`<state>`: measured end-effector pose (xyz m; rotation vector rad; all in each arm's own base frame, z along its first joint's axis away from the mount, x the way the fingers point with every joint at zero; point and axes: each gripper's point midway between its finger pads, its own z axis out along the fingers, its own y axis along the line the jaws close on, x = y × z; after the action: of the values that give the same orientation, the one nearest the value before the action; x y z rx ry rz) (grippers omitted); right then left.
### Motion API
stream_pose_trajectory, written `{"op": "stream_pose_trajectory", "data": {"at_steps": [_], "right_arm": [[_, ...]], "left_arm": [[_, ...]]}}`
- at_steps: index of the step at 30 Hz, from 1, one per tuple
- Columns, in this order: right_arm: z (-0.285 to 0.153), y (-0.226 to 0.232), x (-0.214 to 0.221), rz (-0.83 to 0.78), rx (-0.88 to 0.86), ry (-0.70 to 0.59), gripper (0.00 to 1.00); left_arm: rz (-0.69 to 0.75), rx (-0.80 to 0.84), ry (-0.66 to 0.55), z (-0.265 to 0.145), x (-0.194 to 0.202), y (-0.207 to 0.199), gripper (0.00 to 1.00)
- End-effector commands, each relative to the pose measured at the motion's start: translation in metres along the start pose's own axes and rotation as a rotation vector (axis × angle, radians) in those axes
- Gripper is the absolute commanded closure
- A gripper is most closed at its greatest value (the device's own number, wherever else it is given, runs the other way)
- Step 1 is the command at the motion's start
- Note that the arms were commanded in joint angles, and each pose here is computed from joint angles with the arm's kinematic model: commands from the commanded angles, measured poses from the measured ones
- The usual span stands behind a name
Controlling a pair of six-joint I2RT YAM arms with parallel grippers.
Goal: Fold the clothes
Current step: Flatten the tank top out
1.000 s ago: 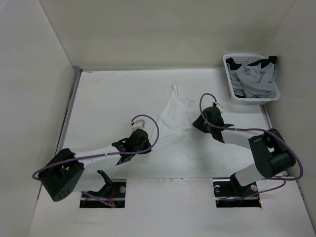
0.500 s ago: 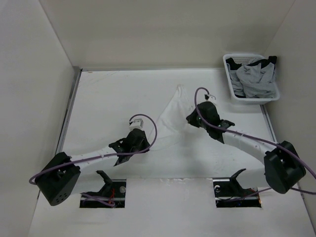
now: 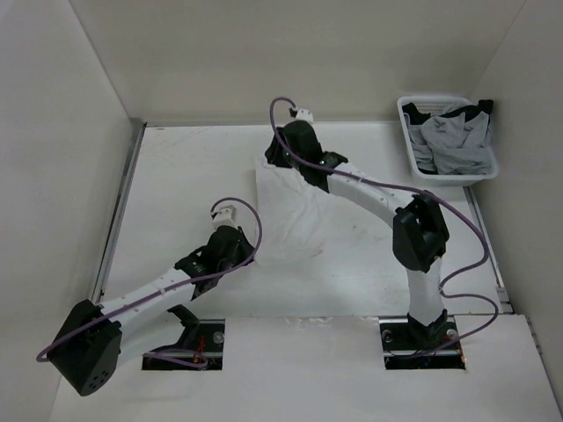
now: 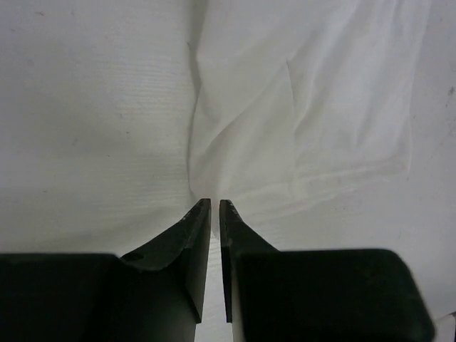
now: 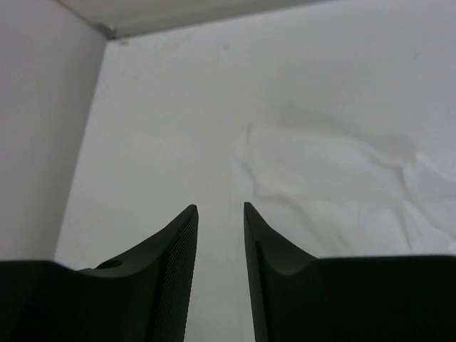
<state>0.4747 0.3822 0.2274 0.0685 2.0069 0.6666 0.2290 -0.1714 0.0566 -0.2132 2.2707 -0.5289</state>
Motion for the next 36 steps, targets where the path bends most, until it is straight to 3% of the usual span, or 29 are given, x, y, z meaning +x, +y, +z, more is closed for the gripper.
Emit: {"op": "stream_pose_trajectory", "data": {"at_steps": [1,3,8,11,14,17,20,21,25,30,36], "right_arm": [[-0.038,-0.007,0.001,-0.023,-0.002,-0.054,0.61],[-0.055,-0.04,0.028,-0.016,0.038,-0.027,0.62],[-0.081,-0.135,0.101,0.06,0.18,0.109,0.82],[-0.087,-0.168,0.125,0.125,0.226,0.14,0.76],[-0.087,-0.185,0.142,0.163,0.25,0.176,0.64],[-0.084,-0.193,0.153,0.182,0.268,0.203,0.62],[-0.082,-0.196,0.154,0.198,0.283,0.201,0.64],[-0.081,-0.196,0.154,0.206,0.28,0.202,0.67],[-0.077,-0.193,0.145,0.23,0.265,0.171,0.97],[-0.108,-0.187,0.113,0.181,0.278,0.104,1.0],[-0.176,-0.165,0.081,0.038,0.29,0.144,0.99]], "left_arm": [[-0.02,-0.025,-0.05,-0.003,-0.013,0.011,0.91],[-0.036,-0.025,-0.07,-0.003,-0.021,0.013,0.91],[-0.042,-0.029,-0.061,0.0,-0.022,0.016,0.91],[-0.044,-0.025,-0.038,0.001,-0.017,0.016,0.89],[-0.039,0.011,-0.012,-0.001,-0.009,0.01,0.77],[-0.032,0.066,0.012,-0.004,-0.003,-0.003,0.63],[-0.012,0.089,0.056,-0.002,0.008,-0.011,0.6],[-0.006,0.09,0.066,-0.001,0.011,-0.011,0.6],[0.019,0.114,0.102,0.007,0.021,-0.023,0.71],[0.023,0.153,0.08,0.008,0.01,-0.042,0.93],[-0.069,0.176,-0.06,-0.017,-0.031,-0.04,0.95]]}}
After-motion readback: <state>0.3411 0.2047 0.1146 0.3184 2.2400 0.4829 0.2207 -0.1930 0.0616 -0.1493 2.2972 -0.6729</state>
